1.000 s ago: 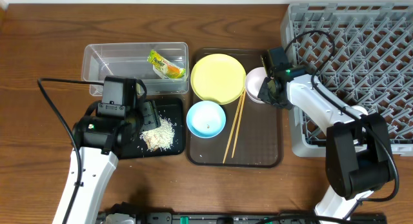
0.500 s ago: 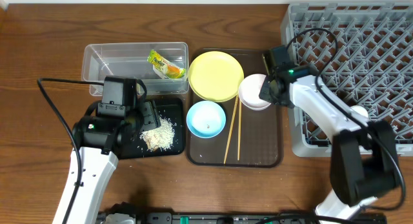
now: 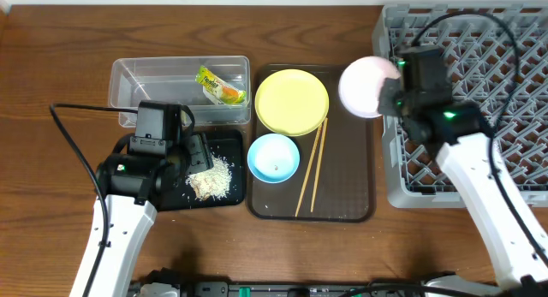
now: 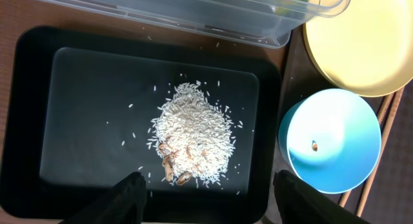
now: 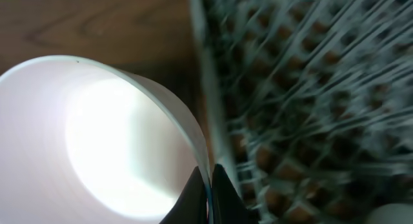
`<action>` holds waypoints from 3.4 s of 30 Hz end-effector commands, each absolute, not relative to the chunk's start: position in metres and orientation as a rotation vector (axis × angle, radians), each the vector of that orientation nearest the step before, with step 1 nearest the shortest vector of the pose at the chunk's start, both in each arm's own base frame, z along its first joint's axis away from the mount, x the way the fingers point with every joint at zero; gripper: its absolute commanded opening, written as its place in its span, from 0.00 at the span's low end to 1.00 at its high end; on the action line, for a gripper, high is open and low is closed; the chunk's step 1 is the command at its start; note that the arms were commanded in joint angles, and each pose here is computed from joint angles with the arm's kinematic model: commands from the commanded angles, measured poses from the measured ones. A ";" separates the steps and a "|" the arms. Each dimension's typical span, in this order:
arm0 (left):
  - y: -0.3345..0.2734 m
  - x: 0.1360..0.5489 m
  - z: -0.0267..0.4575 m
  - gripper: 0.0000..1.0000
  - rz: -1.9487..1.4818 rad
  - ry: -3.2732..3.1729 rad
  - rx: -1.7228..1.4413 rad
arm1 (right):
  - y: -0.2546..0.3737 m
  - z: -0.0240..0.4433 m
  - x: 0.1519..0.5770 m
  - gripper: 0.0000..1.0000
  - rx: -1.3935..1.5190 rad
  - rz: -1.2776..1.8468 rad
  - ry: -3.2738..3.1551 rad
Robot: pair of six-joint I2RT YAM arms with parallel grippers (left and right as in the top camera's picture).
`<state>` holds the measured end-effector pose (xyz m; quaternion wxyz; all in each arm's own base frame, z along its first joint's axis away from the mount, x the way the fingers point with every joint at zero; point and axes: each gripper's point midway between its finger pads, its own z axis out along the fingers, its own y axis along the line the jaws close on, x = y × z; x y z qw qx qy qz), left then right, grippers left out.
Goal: Sort waste into correct bins and load items into the dishwasher rack
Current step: 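Lift the pink bowl and carry it over the dish rack, then lower pink bowl into the rack's back row and open right gripper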
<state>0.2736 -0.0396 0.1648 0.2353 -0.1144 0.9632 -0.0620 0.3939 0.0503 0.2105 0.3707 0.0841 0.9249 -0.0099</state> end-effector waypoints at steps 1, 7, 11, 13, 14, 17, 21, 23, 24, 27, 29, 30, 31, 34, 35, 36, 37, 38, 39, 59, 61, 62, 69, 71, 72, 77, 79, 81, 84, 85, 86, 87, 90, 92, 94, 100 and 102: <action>-0.036 0.275 0.166 0.66 -0.154 2.639 -0.327 | 0.024 0.228 0.393 0.01 0.113 -0.170 2.327; -0.036 0.275 0.166 0.67 -0.155 2.637 -0.327 | -0.012 0.243 0.400 0.01 0.092 -0.344 2.262; -0.036 0.276 0.166 0.66 -0.154 2.637 -0.327 | -0.033 0.263 0.409 0.01 0.035 -0.516 2.182; -0.036 0.276 0.166 0.67 -0.154 2.636 -0.326 | -0.041 0.274 0.412 0.01 -0.007 -0.615 2.140; -0.036 0.276 0.166 0.66 -0.155 2.636 -0.327 | -0.044 0.279 0.413 0.01 -0.031 -0.661 2.121; -0.037 0.276 0.166 0.66 -0.156 2.634 -0.326 | -0.057 0.298 0.417 0.01 -0.103 -0.841 2.058; -0.037 0.277 0.167 0.67 -0.157 2.630 -0.326 | -0.071 0.310 0.421 0.01 -0.160 -1.002 2.015; -0.037 0.277 0.167 0.66 -0.157 2.630 -0.326 | -0.077 0.310 0.425 0.01 -0.182 -1.038 2.013; -0.037 0.277 0.167 0.66 -0.157 2.630 -0.326 | -0.080 0.310 0.426 0.01 -0.184 -1.050 2.012; -0.037 0.277 0.167 0.67 -0.157 2.630 -0.326 | -0.092 0.310 0.434 0.01 -0.161 -1.080 1.994; -0.037 0.277 0.167 0.66 -0.157 2.630 -0.326 | -0.100 0.312 0.440 0.01 -0.130 -1.093 1.970; -0.037 0.277 0.167 0.66 -0.157 2.630 -0.326 | -0.104 0.313 0.444 0.01 -0.110 -1.094 1.954; -0.037 0.277 0.167 0.67 -0.157 2.629 -0.326 | -0.106 0.314 0.447 0.01 -0.095 -1.094 1.941; -0.037 0.277 0.167 0.67 -0.157 2.629 -0.326 | -0.110 0.314 0.460 0.01 -0.057 -1.091 1.897; -0.037 0.277 0.167 0.67 -0.157 2.629 -0.326 | -0.110 0.313 0.465 0.01 -0.048 -1.088 1.882; -0.037 0.277 0.167 0.67 -0.157 2.629 -0.326 | -0.110 0.312 0.470 0.01 -0.040 -1.086 1.869; -0.037 0.277 0.167 0.67 -0.157 2.629 -0.326 | -0.110 0.310 0.474 0.01 -0.034 -1.084 1.859; -0.037 0.277 0.167 0.67 -0.157 2.630 -0.326 | -0.110 0.308 0.478 0.01 -0.028 -1.082 1.849; -0.037 0.277 0.167 0.67 -0.157 2.629 -0.326 | -0.109 0.306 0.483 0.01 -0.023 -1.079 1.839; -0.037 0.277 0.167 0.67 -0.157 2.630 -0.326 | -0.087 0.221 0.547 0.01 -0.087 -1.043 1.813; -0.037 0.277 0.167 0.67 -0.157 2.629 -0.326 | -0.084 0.217 0.549 0.01 -0.092 -1.037 1.810; -0.037 0.277 0.167 0.67 -0.157 2.630 -0.326 | -0.082 0.214 0.551 0.01 -0.095 -1.035 1.808; -0.037 0.277 0.167 0.67 -0.157 2.630 -0.326 | -0.069 0.197 0.559 0.01 -0.125 -1.015 1.811; -0.037 0.277 0.167 0.67 -0.157 2.630 -0.326 | -0.064 0.192 0.561 0.01 -0.137 -1.008 1.813; -0.037 0.277 0.167 0.67 -0.157 2.629 -0.326 | -0.062 0.188 0.562 0.01 -0.146 -1.001 1.816; -0.037 0.277 0.167 0.67 -0.157 2.630 -0.326 | -0.057 0.173 0.565 0.01 -0.145 -0.982 1.835; -0.037 0.277 0.167 0.67 -0.157 2.630 -0.326 | -0.053 0.168 0.566 0.01 -0.159 -0.978 1.843; -0.037 0.277 0.167 0.67 -0.157 2.629 -0.326 | -0.047 0.166 0.566 0.01 -0.170 -0.970 1.846; -0.037 0.277 0.167 0.67 -0.157 2.630 -0.326 | -0.035 0.165 0.566 0.01 -0.192 -0.958 1.848; -0.037 0.277 0.167 0.67 -0.157 2.630 -0.326 | -0.032 0.163 0.566 0.01 -0.204 -0.956 1.856; -0.037 0.277 0.167 0.67 -0.157 2.630 -0.326 | -0.029 0.159 0.565 0.01 -0.214 -0.952 1.868; -0.037 0.277 0.167 0.67 -0.157 2.630 -0.326 | -0.027 0.156 0.564 0.01 -0.208 -0.944 1.879; -0.037 0.277 0.167 0.67 -0.157 2.629 -0.326 | -0.026 0.145 0.558 0.01 -0.176 -0.943 1.928; -0.037 0.277 0.167 0.67 -0.157 2.630 -0.326 | -0.026 0.135 0.552 0.07 -0.158 -0.947 1.972; -0.037 0.277 0.167 0.67 -0.157 2.630 -0.325 | -0.023 0.126 0.544 0.13 -0.150 -0.949 2.019; -0.037 0.277 0.167 0.67 -0.157 2.631 -0.326 | -0.020 0.129 0.527 0.36 -0.058 -0.857 2.093; -0.037 0.277 0.167 0.67 -0.156 2.630 -0.325 | -0.018 0.141 0.523 0.40 -0.068 -0.831 2.096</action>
